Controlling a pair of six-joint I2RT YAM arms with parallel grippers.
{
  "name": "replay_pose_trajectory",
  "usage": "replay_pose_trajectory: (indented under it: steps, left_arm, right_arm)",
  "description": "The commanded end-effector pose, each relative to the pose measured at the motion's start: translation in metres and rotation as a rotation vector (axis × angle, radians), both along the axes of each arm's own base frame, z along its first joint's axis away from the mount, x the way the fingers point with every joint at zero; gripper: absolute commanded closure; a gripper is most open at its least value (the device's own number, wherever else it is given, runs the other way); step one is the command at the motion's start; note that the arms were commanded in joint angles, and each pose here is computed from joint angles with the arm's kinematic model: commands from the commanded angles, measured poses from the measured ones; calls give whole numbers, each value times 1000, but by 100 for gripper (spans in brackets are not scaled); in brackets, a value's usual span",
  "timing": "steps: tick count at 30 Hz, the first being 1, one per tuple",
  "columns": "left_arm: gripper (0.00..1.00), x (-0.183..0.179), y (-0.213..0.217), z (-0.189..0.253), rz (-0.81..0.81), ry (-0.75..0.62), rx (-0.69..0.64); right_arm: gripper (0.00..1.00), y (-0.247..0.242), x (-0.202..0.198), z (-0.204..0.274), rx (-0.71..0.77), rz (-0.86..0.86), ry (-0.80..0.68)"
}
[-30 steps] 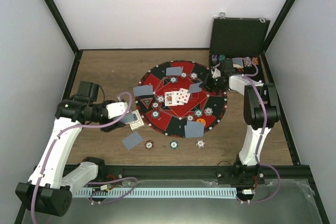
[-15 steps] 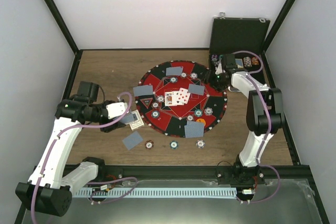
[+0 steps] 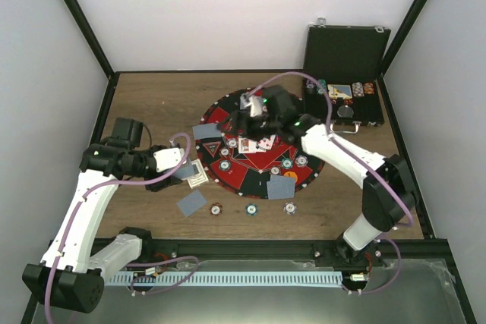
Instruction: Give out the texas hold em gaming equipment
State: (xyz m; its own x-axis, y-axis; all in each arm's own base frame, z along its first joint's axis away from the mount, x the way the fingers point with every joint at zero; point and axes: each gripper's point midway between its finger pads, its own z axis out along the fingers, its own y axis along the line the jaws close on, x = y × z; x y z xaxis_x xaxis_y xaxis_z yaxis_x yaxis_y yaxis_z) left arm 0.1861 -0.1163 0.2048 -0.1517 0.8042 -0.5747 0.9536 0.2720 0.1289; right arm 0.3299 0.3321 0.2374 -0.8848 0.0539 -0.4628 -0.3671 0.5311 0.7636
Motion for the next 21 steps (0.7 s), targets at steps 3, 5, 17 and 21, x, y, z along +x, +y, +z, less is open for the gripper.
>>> replay_pose_trajectory:
  steps: [3,5,17,21]
  left_arm:
    - [96,0,-6,12,-18,-21,-38]
    - [95,0,-5,12,-18,-23,-36]
    - [95,-1,-6,15,-21,-25,-45]
    - [95,-2,-6,15,-21,-26,-44]
  right_arm:
    - [13,75,-68,11,159,226,86]
    - [14,88,-82,9,174,272,101]
    - [21,136,-128,-15,182,417,175]
    - [23,150,-134,-19,189,449,193]
